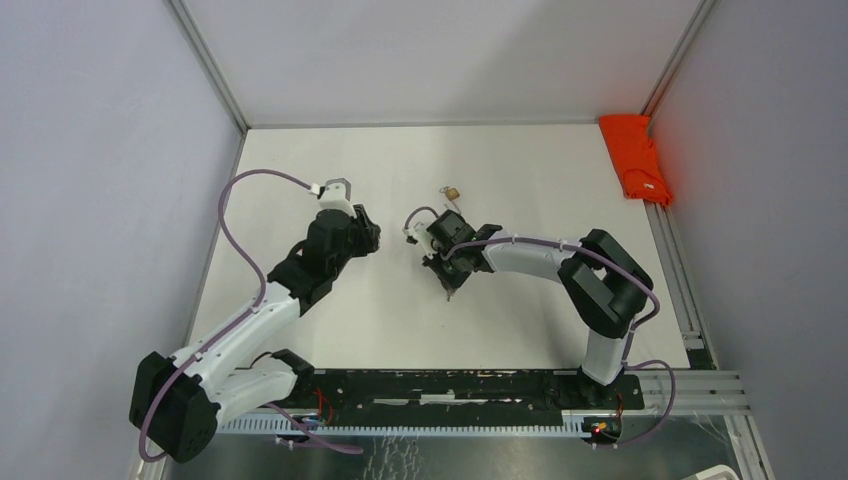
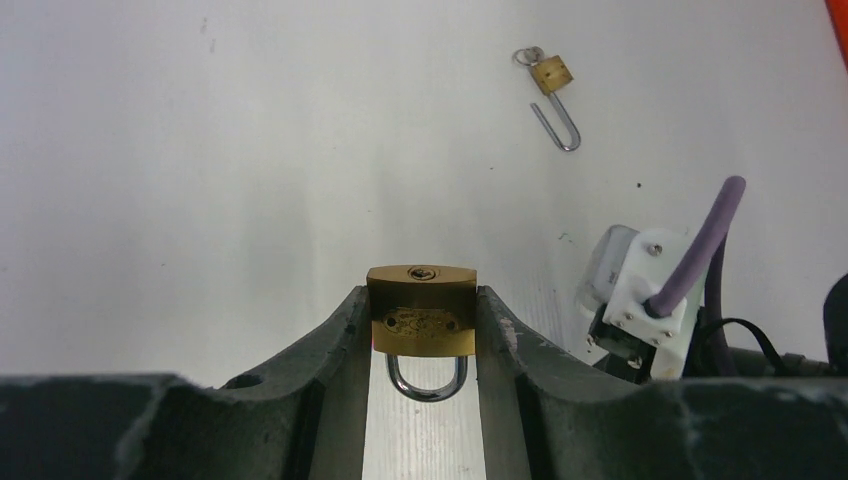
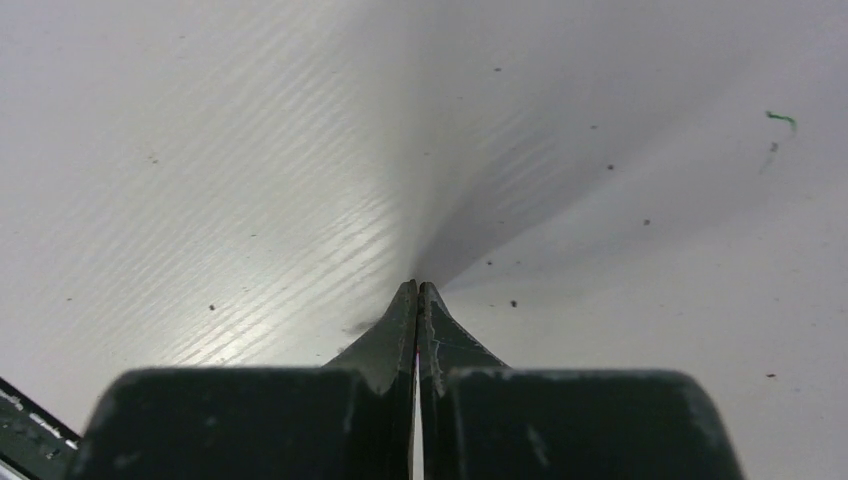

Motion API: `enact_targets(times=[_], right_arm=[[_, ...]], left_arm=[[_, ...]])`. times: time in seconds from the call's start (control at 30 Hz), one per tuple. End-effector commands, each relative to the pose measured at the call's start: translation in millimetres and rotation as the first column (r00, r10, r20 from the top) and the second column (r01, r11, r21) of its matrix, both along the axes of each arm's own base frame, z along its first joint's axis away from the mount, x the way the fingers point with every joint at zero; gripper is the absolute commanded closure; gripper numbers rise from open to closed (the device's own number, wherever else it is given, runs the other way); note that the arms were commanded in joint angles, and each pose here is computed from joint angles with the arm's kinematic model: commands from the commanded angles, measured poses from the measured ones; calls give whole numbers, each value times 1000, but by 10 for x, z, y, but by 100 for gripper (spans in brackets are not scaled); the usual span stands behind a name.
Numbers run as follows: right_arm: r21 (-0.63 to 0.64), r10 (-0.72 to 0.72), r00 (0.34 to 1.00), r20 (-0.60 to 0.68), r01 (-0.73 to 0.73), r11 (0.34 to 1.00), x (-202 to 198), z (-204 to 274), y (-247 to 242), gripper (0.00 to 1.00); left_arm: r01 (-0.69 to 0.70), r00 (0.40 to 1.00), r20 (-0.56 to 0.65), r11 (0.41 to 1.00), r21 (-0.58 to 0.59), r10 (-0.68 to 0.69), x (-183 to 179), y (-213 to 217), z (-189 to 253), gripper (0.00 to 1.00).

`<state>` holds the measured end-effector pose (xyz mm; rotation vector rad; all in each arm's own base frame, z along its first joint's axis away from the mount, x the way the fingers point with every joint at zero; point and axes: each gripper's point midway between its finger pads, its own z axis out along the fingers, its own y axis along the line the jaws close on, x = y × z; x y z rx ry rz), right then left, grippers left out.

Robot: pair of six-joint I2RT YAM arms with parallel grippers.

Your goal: Unlock with the key

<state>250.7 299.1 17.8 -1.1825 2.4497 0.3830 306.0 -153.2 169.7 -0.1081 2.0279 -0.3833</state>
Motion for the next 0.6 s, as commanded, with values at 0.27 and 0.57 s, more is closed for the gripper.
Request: enact_targets(times=[0.27, 0.57], right_arm=[[16, 17, 1000, -25, -17, 1000, -189, -38, 28, 100], [8, 15, 999, -52, -15, 1000, -368, -26, -131, 99]], left_arm=[[-61, 997, 46, 998, 14, 60, -18, 154, 123, 98], [-39, 998, 41, 999, 9, 38, -7, 101, 119, 98]])
